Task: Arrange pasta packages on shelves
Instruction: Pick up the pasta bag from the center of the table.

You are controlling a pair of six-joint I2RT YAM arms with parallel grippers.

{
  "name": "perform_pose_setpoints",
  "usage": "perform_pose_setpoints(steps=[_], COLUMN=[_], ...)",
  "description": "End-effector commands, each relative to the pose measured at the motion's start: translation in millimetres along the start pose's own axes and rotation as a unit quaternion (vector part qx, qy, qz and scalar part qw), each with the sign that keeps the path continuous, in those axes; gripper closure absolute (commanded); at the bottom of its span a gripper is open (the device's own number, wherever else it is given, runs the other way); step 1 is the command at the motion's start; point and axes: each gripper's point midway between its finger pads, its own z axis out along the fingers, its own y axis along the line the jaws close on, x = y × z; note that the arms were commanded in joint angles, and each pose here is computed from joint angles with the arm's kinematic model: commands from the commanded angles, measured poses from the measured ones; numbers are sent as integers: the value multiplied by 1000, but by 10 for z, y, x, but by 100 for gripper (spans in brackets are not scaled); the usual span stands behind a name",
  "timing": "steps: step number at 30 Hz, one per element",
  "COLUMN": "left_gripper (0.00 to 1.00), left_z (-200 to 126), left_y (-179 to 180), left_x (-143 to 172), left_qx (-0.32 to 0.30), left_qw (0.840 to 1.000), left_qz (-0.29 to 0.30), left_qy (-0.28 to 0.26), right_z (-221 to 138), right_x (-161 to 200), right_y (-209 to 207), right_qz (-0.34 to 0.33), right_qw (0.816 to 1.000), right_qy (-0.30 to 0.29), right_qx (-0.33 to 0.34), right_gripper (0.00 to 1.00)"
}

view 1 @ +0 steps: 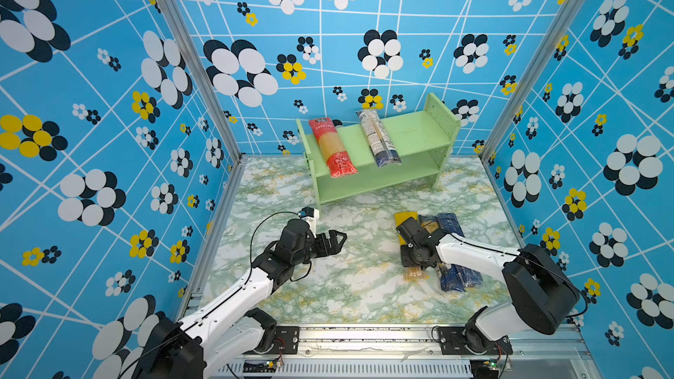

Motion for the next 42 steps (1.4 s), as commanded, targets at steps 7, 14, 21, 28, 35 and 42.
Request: perform_pose_setpoints(steps=[7, 14, 21, 28, 35, 42], left_gripper=[1, 1, 1, 1, 1, 1], left_z=[-29, -17, -9, 8, 11, 7], left_y=[-80, -89, -96, -91, -78, -76], left_x=[-68, -64, -65, -61, -46, -39], left_qx=[11, 13, 15, 15, 13, 13], left_qw=[1000, 1000, 1000, 1000, 1000, 1000], left_qz=[3, 3, 4, 5, 6, 7], left_qy=[-16, -15, -15, -13, -11, -11], right_z=[187, 134, 64, 2, -25, -102], right_x=[430, 383, 346, 302, 291, 270], right_y=[-225, -201, -187, -185, -196, -194], right_qz=[-9, -12, -16, -21, -20, -24], right_qw=[997, 998, 999, 999, 999, 999], right_qy=[67, 55, 45, 34, 30, 24], right_qx=[39, 29, 21, 17, 18, 13], right_gripper=[71, 74, 71, 79, 85, 92])
